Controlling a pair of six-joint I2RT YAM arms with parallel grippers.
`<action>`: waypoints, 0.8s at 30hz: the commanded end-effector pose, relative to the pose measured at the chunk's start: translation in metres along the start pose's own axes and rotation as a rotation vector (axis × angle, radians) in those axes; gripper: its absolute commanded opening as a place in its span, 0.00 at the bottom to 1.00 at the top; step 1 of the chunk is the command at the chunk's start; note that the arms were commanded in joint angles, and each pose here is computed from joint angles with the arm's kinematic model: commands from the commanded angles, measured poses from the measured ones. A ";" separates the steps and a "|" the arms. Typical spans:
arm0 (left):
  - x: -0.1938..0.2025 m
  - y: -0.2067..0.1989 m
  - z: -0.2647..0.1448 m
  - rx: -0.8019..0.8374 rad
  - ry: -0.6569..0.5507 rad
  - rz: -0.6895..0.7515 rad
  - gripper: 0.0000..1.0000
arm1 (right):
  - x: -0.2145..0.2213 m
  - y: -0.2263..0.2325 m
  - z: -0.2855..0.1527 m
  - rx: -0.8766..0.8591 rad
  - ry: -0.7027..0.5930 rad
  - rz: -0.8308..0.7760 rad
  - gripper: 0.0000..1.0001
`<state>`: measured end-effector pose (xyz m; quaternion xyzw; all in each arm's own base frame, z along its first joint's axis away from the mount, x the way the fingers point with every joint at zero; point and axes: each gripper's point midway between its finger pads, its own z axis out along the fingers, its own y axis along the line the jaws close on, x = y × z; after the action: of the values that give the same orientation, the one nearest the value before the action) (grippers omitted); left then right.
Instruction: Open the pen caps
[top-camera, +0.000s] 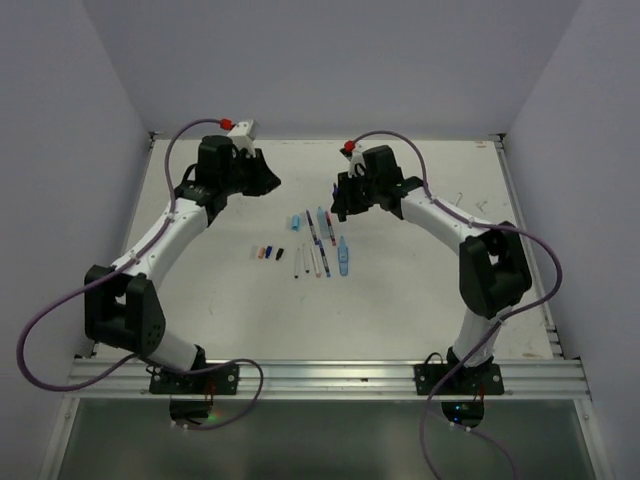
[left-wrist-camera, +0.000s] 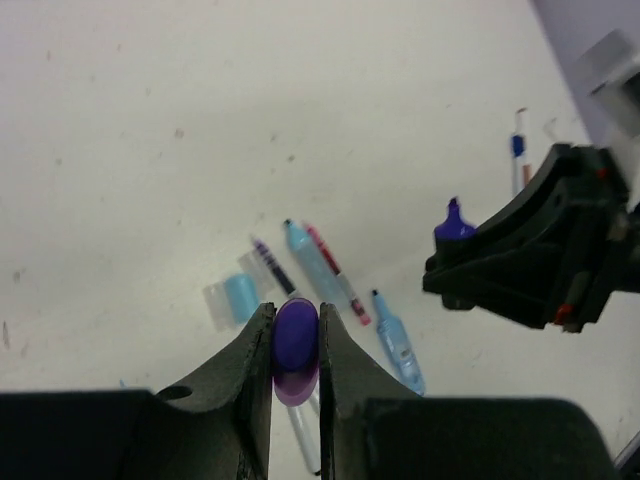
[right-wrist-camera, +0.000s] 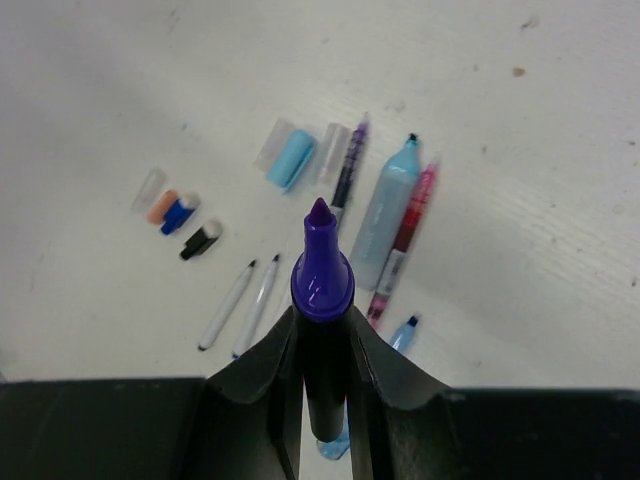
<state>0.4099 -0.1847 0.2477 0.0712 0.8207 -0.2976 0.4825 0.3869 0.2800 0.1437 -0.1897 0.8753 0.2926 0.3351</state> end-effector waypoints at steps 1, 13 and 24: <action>0.053 0.049 0.003 -0.211 0.241 -0.028 0.09 | 0.005 -0.038 0.013 0.147 0.064 0.082 0.00; 0.126 0.092 0.060 -0.257 0.468 -0.115 0.10 | 0.027 -0.074 0.072 0.216 0.181 0.137 0.02; 0.152 0.102 0.084 -0.231 0.501 -0.158 0.16 | 0.045 -0.080 0.087 0.210 0.223 0.168 0.18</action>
<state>0.4145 -0.1666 0.0309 0.0195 0.9585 -0.1882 0.2133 0.4325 0.2649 0.0224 -0.1173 0.9472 0.1993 0.2222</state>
